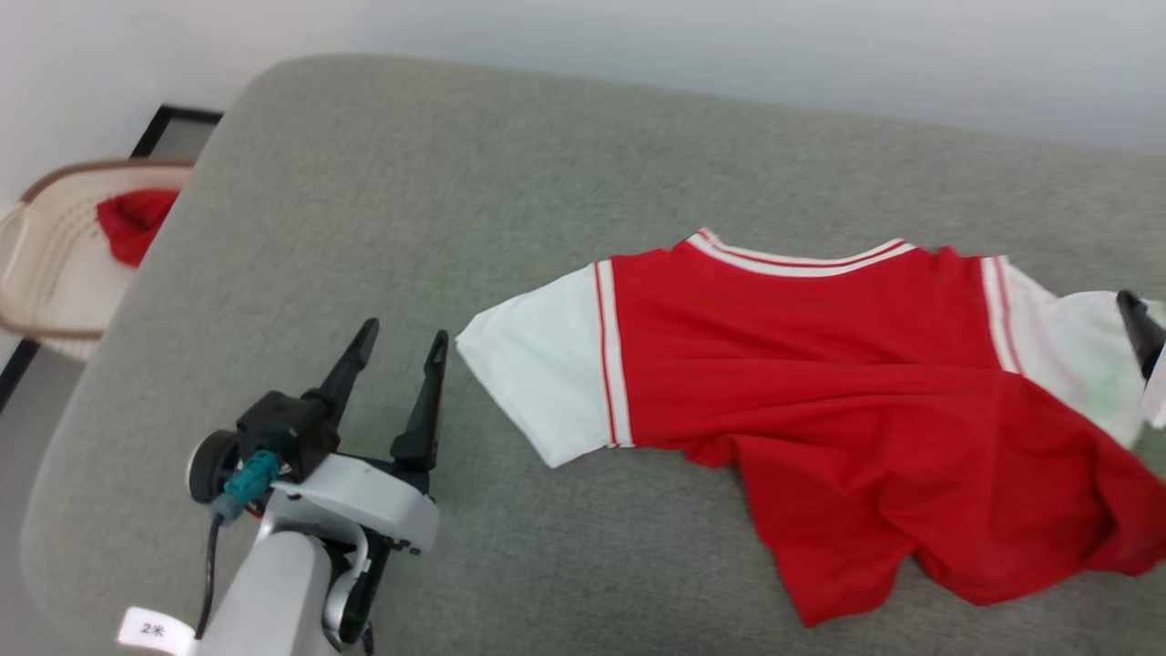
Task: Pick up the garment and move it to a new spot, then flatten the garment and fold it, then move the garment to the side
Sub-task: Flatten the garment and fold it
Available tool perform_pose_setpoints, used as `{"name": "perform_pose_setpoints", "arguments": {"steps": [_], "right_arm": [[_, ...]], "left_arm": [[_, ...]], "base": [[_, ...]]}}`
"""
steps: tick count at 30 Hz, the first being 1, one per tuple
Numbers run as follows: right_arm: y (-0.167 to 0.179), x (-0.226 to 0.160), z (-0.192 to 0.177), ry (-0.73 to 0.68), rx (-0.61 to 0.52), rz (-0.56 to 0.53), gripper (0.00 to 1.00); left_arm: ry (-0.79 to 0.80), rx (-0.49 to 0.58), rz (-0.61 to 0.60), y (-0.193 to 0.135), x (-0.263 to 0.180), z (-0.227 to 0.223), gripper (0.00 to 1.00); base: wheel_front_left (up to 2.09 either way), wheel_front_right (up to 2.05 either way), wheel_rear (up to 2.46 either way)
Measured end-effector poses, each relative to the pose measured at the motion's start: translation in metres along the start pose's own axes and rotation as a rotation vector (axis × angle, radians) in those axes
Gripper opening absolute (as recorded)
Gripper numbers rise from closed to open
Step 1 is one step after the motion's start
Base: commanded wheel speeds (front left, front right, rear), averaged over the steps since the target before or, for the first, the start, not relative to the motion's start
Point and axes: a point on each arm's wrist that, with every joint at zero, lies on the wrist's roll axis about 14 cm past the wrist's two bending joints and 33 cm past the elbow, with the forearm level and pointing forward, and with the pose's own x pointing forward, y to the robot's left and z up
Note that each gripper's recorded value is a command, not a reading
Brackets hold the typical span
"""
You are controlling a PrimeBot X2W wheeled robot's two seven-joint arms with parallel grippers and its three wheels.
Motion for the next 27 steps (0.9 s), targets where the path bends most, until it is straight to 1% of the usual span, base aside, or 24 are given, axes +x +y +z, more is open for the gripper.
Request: {"name": "perform_pose_setpoints", "arguments": {"steps": [5, 9, 14, 18, 21, 27], "right_arm": [[0.001, -0.034, 0.011, -0.106, 0.007, 0.013, 1.0], [0.003, -0.062, 0.01, -0.17, 0.017, 0.019, 1.0], [0.003, -0.1, 0.018, -0.272, 0.019, 0.013, 1.0], [-0.001, -0.122, 0.016, -0.3, 0.032, -0.002, 1.0], [-0.006, -0.135, 0.02, -0.322, 0.04, -0.013, 1.0], [-0.015, -0.143, 0.019, -0.316, 0.047, -0.035, 1.0]], "left_arm": [[-0.007, 0.006, -0.06, -0.012, 0.008, 0.008, 1.0], [0.013, 0.001, -0.108, -0.02, 0.016, 0.014, 1.0], [0.058, -0.008, -0.163, -0.029, 0.029, 0.023, 1.0], [0.19, -0.009, -0.194, -0.032, 0.039, 0.015, 1.0], [0.304, -0.033, -0.207, -0.033, 0.049, 0.009, 1.0], [0.58, -0.058, -0.202, -0.029, 0.058, -0.02, 1.0]], "base": [[0.0, 0.0, 0.0], [0.0, 0.0, 0.0], [0.0, 0.0, 0.0], [0.0, 0.0, 0.0], [0.0, 0.0, 0.0], [0.0, 0.0, 0.0]]}}
